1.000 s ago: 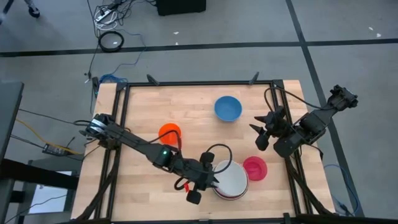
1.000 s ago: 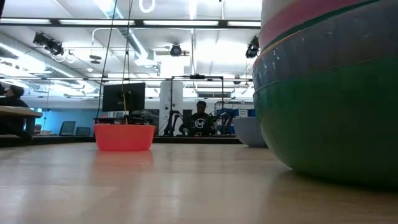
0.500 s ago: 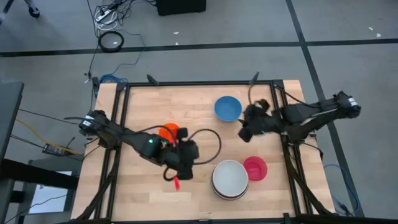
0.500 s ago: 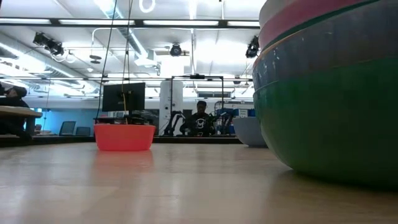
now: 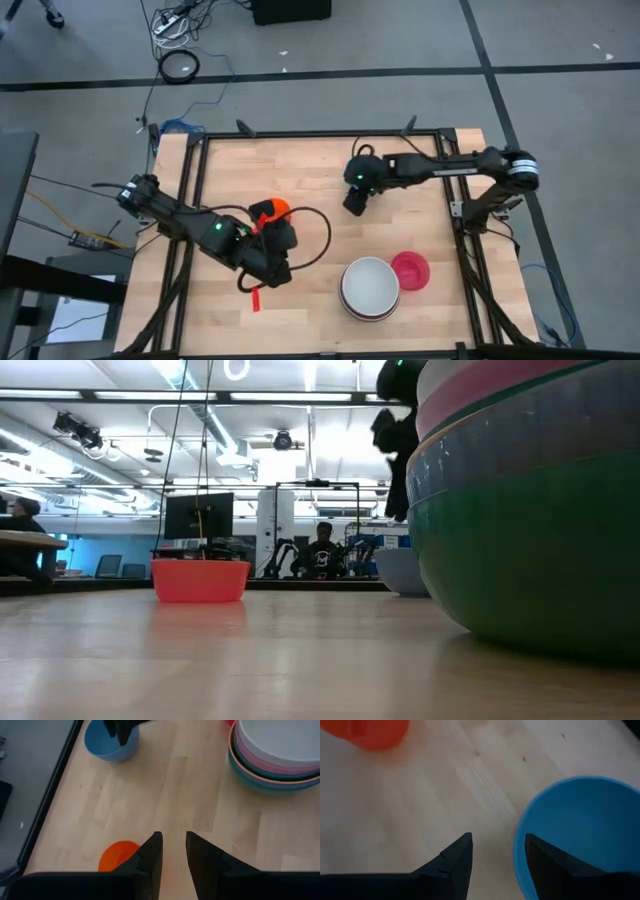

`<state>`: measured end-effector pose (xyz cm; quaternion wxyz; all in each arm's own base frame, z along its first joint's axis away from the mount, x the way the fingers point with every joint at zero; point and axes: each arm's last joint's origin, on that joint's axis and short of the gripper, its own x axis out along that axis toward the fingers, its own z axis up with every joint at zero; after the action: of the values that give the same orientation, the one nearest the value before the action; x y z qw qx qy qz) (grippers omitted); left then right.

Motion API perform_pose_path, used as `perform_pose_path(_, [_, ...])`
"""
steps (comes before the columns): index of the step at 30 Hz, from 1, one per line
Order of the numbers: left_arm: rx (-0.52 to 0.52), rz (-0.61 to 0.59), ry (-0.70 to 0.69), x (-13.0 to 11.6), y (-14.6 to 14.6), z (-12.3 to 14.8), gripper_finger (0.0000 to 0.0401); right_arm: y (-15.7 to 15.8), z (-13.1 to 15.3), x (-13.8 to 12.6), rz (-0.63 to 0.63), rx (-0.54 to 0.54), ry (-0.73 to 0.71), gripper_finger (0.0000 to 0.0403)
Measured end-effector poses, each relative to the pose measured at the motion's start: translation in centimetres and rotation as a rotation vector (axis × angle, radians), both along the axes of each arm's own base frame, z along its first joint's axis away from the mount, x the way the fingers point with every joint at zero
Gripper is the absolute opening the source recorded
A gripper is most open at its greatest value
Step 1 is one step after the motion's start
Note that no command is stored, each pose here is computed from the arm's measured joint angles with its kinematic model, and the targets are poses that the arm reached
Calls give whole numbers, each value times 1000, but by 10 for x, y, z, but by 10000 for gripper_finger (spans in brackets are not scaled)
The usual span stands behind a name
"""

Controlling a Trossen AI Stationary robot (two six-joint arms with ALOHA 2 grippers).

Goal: Nest bowls inside each other
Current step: Stack the blue bowl into the white bowl

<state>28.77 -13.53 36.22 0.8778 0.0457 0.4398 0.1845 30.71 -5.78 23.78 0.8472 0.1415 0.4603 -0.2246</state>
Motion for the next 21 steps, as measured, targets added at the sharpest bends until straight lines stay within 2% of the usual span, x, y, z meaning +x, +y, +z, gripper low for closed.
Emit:
perform_pose_path(8, [20,7,22,-6,-6,-5,94,-17,-24,7,-51,-35,85,168])
perform_pose_path(21, [35,22,12,-6,-5,-5,94,-20,-25,7,-66,-24,86,168])
